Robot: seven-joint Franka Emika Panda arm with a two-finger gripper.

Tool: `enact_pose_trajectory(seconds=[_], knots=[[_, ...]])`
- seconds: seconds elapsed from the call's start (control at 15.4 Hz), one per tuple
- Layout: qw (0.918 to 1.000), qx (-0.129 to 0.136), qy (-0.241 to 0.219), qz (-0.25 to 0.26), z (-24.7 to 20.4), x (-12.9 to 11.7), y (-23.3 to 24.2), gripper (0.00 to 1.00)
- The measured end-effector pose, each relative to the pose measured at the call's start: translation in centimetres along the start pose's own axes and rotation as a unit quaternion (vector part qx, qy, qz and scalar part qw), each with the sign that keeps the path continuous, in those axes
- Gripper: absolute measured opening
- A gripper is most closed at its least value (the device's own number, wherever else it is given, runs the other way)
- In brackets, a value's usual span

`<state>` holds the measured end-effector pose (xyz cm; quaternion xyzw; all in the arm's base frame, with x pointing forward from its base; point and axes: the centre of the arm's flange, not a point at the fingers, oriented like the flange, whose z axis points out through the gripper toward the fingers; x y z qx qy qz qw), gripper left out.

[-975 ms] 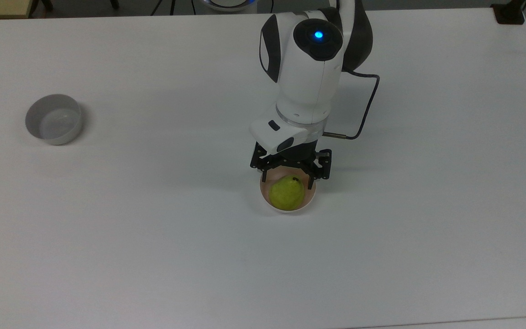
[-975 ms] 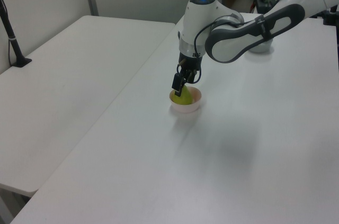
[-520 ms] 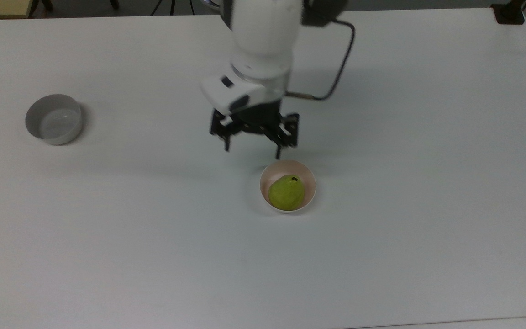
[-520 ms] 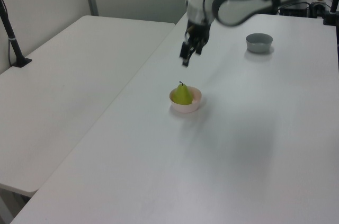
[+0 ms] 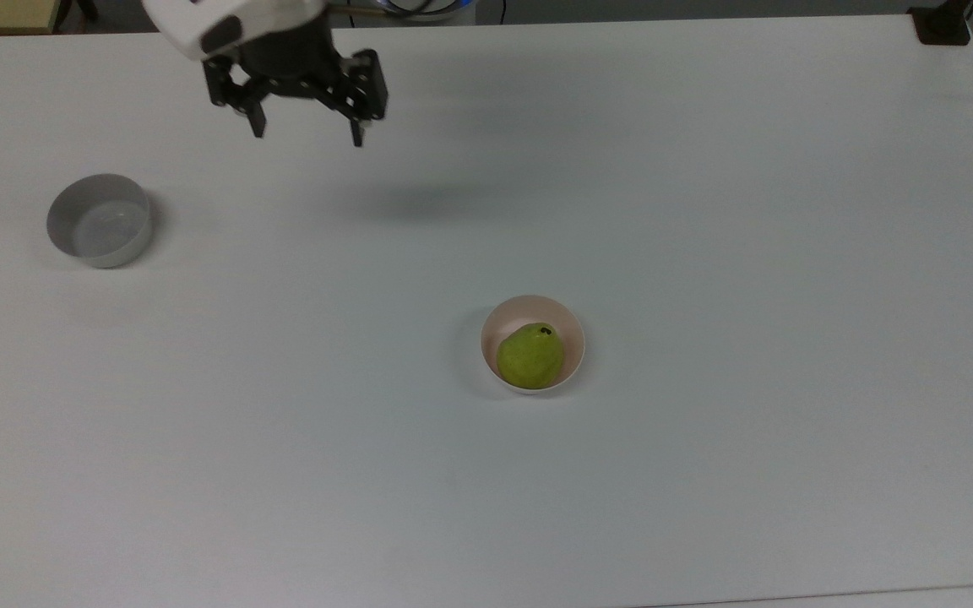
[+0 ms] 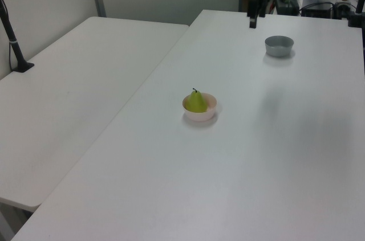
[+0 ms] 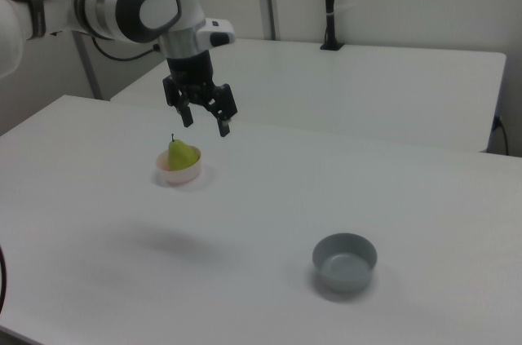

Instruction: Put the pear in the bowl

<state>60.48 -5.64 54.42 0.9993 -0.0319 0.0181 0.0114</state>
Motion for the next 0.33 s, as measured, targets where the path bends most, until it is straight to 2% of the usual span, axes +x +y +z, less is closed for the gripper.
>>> enact_pose_trajectory(seconds=[0.33], knots=[[1.0, -0.003, -0.007, 0.004, -0.9, -1.8, 2.0, 1.0]])
